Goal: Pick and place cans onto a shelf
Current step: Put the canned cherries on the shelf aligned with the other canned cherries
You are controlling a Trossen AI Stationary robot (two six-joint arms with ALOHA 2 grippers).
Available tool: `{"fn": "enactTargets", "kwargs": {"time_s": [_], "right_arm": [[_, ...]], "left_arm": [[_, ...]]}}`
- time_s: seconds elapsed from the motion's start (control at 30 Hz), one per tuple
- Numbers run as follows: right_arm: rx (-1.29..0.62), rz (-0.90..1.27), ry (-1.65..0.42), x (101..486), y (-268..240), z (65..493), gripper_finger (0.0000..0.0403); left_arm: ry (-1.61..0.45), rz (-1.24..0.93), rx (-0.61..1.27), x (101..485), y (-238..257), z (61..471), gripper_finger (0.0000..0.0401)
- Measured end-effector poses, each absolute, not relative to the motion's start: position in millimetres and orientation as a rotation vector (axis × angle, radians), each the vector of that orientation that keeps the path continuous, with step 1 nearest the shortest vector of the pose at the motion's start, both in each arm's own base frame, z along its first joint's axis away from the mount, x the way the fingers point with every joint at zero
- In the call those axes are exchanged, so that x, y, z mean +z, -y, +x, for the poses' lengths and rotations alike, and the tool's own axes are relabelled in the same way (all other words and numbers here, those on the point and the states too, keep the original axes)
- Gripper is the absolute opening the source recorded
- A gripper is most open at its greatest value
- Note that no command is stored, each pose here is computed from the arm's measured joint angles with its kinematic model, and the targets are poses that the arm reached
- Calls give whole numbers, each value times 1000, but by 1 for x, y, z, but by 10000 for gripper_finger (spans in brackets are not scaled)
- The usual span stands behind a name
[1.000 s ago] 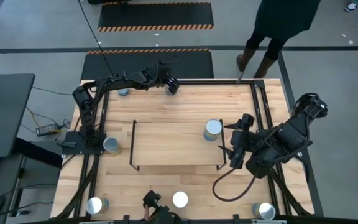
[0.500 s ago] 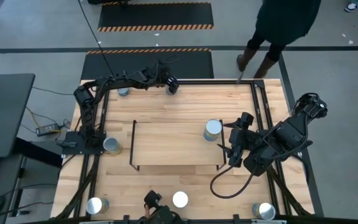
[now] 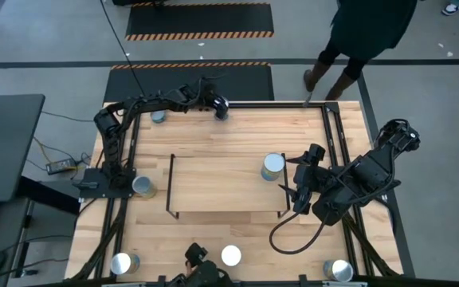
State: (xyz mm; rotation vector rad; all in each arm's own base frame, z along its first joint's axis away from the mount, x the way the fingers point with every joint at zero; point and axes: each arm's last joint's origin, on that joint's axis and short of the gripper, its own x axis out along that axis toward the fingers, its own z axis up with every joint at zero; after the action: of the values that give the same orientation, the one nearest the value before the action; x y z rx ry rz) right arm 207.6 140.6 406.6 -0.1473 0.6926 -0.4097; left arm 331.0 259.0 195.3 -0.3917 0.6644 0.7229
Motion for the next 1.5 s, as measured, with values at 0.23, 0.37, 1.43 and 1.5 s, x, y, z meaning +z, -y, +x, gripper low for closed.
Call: {"fn": "enactTargets", "kwargs": {"time_s": [0.23, 0.37, 1.43, 1.5], "right_arm": [[-409, -148, -693, 407, -141, 208, 350], [-410, -148, -693, 407, -141, 208, 350], [-412, -138, -690, 407, -141, 208, 350], [-410, -138, -689, 407, -141, 208, 350]], "left_arm": [[-673, -366, 714, 195, -258, 332, 356], [-665, -358, 730, 196, -259, 332, 340], [-625, -358, 720, 193, -252, 343, 358], [-644, -364, 720, 185, -253, 345, 358]]}}
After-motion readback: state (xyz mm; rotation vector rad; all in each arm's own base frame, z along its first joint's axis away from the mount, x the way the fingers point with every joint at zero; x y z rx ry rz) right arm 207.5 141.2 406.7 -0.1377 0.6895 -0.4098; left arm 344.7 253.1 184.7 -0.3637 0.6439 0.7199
